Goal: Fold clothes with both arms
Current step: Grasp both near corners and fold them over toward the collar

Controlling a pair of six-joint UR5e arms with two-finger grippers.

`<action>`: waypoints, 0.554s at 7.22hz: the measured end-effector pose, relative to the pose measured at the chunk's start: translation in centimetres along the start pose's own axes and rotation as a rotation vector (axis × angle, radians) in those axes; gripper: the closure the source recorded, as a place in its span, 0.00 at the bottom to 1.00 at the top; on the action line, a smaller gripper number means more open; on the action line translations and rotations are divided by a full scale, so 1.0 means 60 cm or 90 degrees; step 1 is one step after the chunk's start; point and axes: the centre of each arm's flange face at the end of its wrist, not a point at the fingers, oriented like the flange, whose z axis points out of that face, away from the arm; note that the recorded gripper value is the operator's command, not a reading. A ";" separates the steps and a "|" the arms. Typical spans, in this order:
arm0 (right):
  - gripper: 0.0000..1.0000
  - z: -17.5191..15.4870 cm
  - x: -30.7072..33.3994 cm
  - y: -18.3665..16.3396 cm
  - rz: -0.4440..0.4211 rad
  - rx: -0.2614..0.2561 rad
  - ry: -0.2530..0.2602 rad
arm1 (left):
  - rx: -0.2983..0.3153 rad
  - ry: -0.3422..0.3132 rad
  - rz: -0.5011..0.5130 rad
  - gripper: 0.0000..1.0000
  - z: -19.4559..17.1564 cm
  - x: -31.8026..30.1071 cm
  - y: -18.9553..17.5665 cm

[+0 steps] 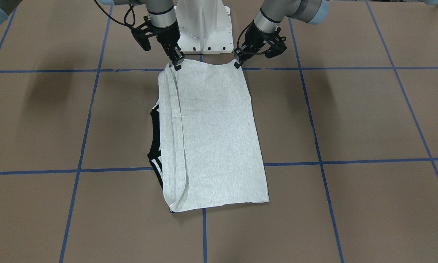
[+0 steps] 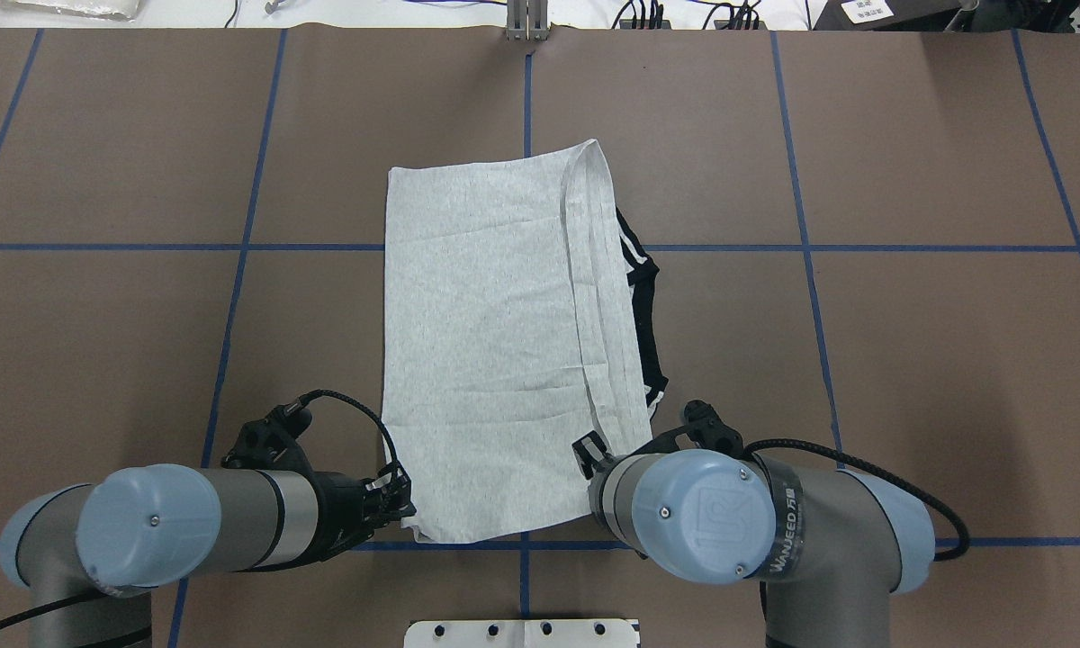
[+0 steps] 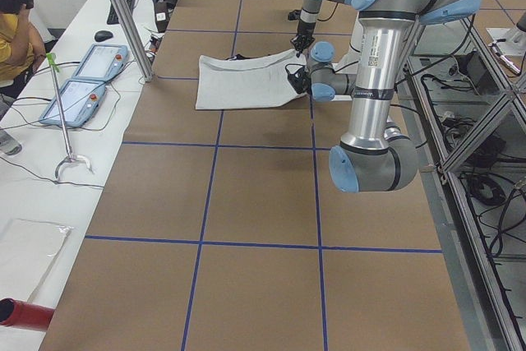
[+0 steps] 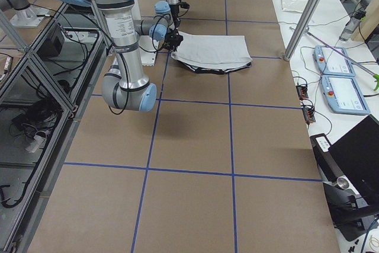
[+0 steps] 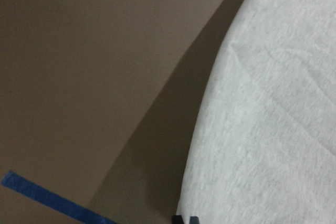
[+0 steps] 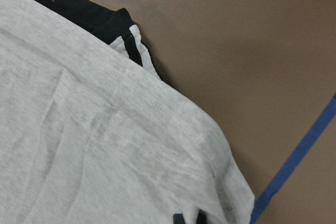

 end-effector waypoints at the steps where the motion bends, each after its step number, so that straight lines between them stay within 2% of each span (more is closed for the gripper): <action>1: 1.00 -0.019 0.018 0.009 -0.001 0.001 0.005 | -0.018 0.014 0.002 1.00 -0.028 0.011 0.011; 3: 1.00 -0.060 0.012 -0.006 0.007 0.016 0.001 | -0.044 0.021 0.004 1.00 -0.086 0.038 0.024; 4: 1.00 -0.075 -0.021 -0.031 0.009 0.028 -0.014 | -0.030 0.021 0.013 1.00 -0.108 0.062 0.009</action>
